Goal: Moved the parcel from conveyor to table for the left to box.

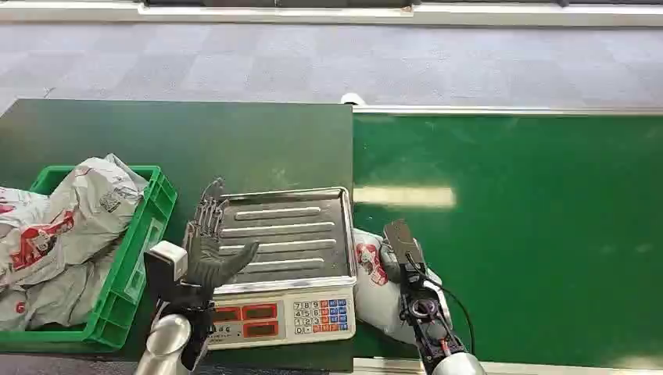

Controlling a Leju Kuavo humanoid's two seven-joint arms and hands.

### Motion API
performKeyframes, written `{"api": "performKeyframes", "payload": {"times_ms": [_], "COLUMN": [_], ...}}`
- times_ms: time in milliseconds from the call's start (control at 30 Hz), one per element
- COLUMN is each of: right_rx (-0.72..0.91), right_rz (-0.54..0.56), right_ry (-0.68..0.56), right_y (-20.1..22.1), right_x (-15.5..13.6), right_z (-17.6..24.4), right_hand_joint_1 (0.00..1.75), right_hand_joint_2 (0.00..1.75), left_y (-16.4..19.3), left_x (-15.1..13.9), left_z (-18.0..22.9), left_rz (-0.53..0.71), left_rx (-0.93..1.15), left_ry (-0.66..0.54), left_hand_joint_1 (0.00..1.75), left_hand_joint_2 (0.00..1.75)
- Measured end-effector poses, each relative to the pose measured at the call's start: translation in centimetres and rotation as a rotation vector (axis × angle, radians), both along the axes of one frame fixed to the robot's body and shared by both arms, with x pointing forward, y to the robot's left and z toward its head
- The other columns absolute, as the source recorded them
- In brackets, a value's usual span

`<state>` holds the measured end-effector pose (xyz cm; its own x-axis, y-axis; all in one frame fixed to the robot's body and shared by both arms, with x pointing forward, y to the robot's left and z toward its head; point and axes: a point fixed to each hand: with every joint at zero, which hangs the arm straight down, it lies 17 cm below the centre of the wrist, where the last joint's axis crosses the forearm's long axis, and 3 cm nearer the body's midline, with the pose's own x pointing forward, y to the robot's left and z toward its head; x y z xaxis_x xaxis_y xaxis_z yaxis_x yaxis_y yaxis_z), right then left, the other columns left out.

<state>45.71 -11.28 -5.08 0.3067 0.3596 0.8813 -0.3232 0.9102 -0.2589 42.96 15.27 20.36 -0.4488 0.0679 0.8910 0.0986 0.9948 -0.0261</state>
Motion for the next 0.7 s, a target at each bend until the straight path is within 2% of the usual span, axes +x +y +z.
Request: {"api": "performKeyframes", "payload": {"times_ms": [267, 433, 700], "right_rx": [0.290, 0.380, 0.467], "right_rz": [-0.061, -0.131, -0.292], "right_ry": [-0.177, -0.313, -0.624], "right_y": [0.6, -0.6, -4.9], "right_x": [0.0, -0.5, -0.8], "right_z": [4.3, 7.5, 16.4], "right_hand_joint_1": [1.75, 1.75, 1.75], "right_hand_joint_2": [1.75, 1.75, 1.75], "left_y": [0.2, 0.5, 0.6], "left_x": [-0.6, -0.9, -1.0], "left_z": [-0.6, -0.9, -0.7], "left_rz": [0.009, 0.016, 0.018], "left_rx": [0.000, -0.001, -0.003], "left_ry": [0.008, 0.008, -0.003], "left_hand_joint_1": [0.00, 0.00, 0.00], "left_hand_joint_2": [1.75, 1.75, 1.75]}}
